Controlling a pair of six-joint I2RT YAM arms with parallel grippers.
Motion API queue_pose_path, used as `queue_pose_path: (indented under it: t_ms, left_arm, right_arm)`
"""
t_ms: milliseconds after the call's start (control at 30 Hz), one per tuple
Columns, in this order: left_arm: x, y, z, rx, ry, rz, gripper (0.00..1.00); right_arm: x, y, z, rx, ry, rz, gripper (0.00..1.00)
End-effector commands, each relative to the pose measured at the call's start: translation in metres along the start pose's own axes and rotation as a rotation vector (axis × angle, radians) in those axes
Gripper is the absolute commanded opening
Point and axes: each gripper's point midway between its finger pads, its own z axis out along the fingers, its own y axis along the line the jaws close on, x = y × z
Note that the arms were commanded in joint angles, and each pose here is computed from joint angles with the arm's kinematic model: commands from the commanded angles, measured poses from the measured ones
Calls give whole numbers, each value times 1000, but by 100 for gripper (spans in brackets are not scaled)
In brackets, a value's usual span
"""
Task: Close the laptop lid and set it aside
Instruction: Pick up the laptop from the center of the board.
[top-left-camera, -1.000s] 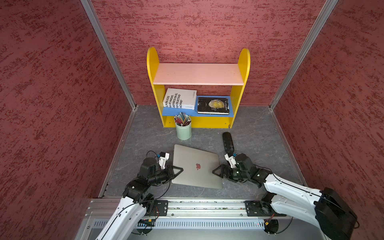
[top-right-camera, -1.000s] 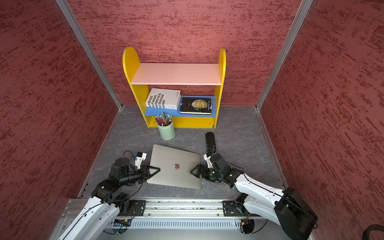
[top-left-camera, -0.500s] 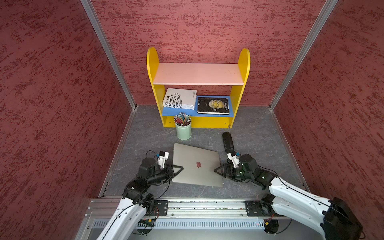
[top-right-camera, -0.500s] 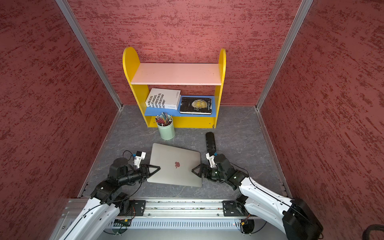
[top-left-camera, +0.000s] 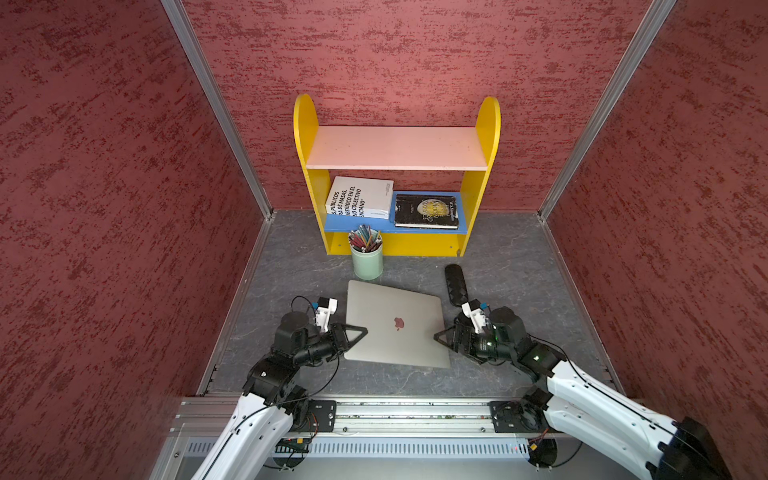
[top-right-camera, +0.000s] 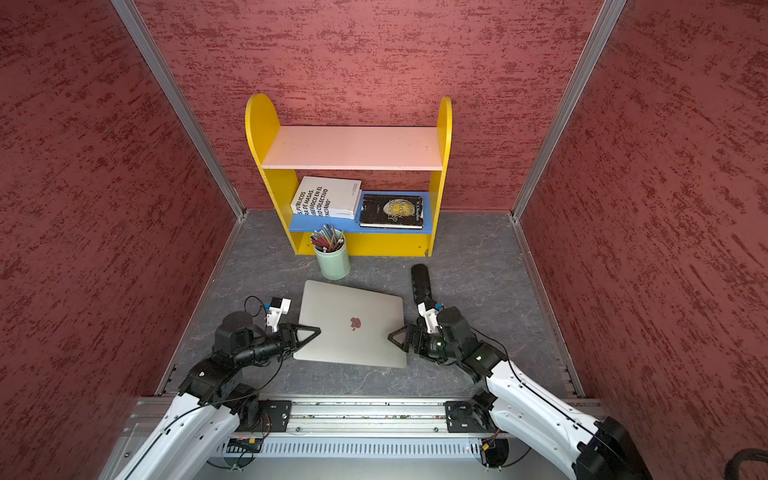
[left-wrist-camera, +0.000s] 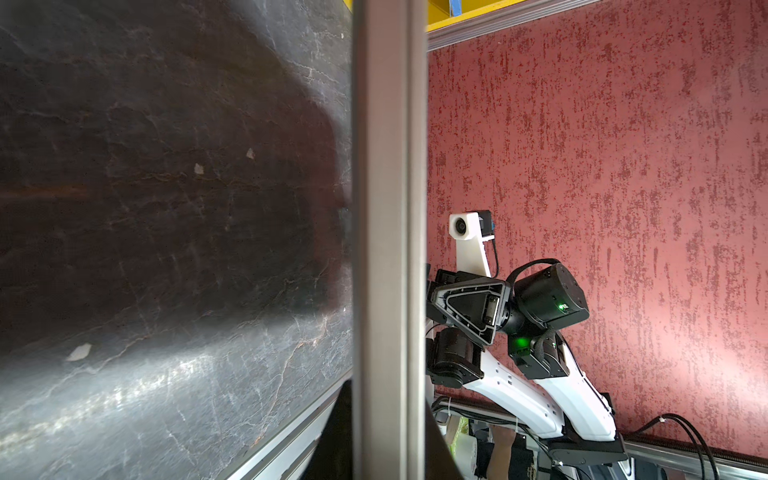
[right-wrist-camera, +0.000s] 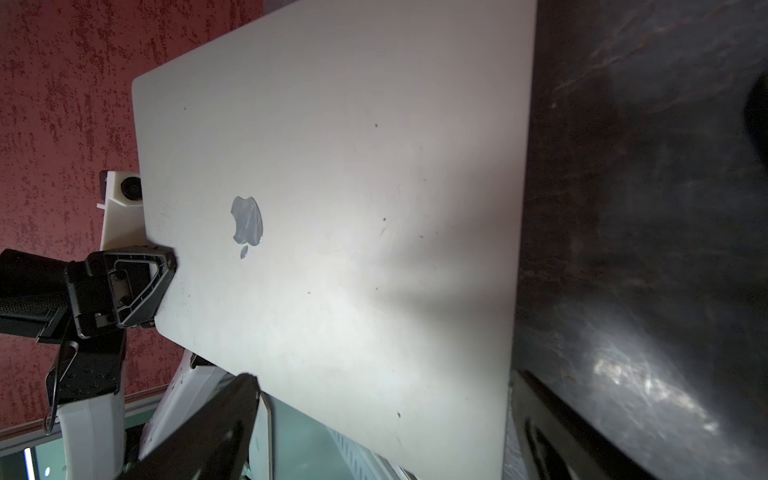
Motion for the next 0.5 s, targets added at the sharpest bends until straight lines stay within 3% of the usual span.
queue_pose_path:
  t_ms: [0, 467]
  left_arm:
    - [-14, -80, -20, 239, -54, 209, 0]
    - [-16, -98, -27, 299, -72, 228, 0]
  right_arm:
    - [3, -2, -2, -5, 14, 11, 98]
    - [-1, 9, -7, -85, 4, 12, 96]
